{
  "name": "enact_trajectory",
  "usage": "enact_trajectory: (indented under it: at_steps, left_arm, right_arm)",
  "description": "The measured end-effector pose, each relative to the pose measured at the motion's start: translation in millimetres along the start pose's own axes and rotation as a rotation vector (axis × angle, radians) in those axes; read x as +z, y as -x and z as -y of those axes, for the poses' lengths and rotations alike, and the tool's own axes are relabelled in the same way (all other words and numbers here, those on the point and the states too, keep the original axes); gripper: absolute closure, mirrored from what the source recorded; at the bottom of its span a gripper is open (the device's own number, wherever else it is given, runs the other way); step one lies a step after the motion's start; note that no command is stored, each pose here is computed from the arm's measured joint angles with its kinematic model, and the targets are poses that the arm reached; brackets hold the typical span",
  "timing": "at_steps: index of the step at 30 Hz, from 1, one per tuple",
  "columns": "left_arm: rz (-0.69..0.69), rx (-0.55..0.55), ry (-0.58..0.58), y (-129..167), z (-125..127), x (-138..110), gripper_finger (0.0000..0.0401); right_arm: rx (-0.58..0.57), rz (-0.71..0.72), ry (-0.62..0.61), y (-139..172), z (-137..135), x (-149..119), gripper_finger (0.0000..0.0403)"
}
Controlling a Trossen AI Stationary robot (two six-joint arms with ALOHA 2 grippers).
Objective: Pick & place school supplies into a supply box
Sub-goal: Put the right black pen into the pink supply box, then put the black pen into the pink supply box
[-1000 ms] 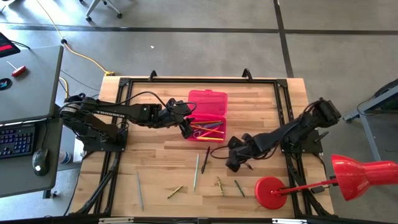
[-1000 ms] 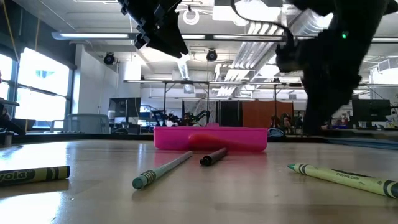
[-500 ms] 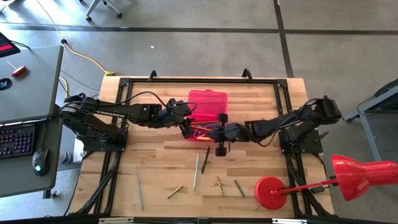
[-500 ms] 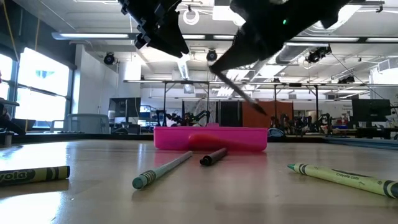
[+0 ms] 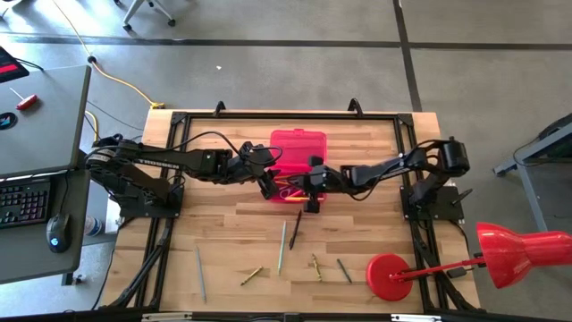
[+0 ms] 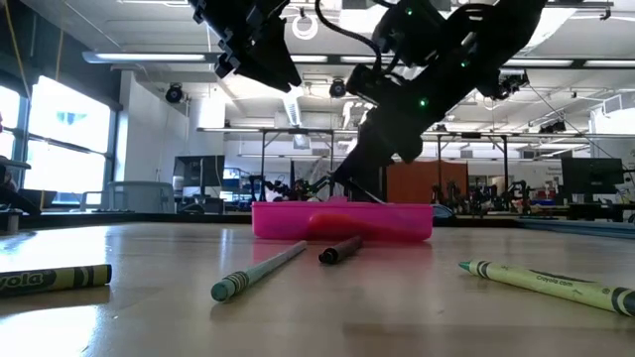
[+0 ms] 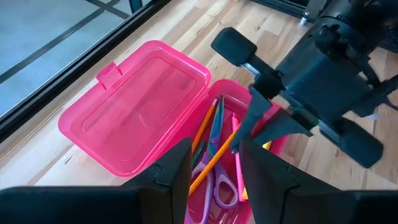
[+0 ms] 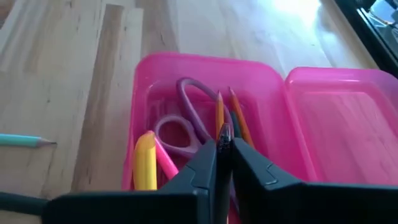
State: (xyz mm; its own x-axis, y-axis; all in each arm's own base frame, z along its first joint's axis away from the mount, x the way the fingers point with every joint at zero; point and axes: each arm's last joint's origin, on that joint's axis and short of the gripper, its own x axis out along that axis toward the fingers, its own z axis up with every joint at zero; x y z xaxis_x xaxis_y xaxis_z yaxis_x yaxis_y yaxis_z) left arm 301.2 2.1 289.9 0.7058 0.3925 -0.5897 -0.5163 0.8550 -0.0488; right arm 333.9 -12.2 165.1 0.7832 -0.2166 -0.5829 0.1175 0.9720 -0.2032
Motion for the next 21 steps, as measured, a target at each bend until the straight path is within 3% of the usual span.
enact_trajectory:
  at_steps: [7, 12, 15, 21]
  left_arm:
    - [-0.001, 0.001, -0.004, 0.0, -0.1, -0.1, 0.0235]
    - [-0.007, 0.003, -0.007, 0.0, -0.3, -0.8, 0.0235]
    - [-0.007, 0.003, -0.007, 0.0, -0.3, -0.8, 0.0235]
    - [-0.014, -0.012, -0.008, 0.0, 0.1, -1.1, 0.0235]
  right_arm:
    - [0.001, 0.053, -0.034, 0.2, -0.5, 5.1, 0.0333]
    - [0.032, 0.103, 0.017, 5.9, -9.2, 12.1, 0.0308]
    - [0.163, 0.099, 0.124, 10.0, -21.0, 11.3, 0.0303]
    - [0.563, 0.121, 0.265, 17.8, -54.4, 5.7, 0.0312]
